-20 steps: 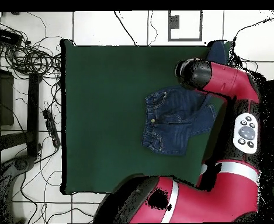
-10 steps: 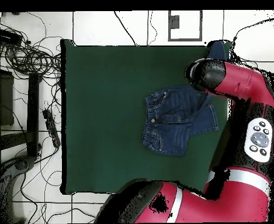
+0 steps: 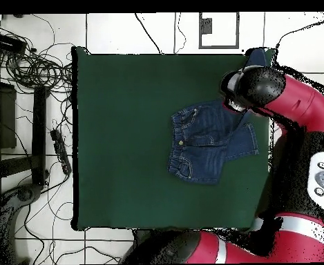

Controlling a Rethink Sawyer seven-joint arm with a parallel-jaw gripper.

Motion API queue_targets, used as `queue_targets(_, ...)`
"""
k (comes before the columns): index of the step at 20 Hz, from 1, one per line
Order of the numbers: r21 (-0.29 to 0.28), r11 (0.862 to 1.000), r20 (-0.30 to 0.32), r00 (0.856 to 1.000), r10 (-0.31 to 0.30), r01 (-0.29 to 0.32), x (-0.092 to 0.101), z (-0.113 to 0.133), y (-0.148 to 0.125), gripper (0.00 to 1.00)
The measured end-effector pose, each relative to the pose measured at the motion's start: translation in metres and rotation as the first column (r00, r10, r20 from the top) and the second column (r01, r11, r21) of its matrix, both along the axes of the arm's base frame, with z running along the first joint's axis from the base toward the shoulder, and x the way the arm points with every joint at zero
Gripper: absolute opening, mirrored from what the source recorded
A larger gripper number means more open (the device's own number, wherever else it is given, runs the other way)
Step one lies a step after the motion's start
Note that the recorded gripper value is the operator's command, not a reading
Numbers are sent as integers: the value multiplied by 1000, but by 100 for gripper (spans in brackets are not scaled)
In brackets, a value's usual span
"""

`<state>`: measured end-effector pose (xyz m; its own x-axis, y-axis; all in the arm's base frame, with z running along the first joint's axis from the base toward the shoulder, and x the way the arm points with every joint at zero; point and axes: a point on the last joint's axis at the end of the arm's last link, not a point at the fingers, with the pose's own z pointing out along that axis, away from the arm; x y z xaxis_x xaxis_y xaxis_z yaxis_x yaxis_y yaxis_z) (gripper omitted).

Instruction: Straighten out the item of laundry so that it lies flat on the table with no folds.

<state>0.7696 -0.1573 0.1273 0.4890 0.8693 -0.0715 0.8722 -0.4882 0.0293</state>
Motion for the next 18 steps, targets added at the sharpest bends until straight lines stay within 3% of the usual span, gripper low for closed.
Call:
queue_targets(6, 108, 991, 18, 996, -84, 82, -4, 14, 2, 100)
queue_targets(18, 135, 986, -15, 995, -97, 99, -11, 4, 6, 100)
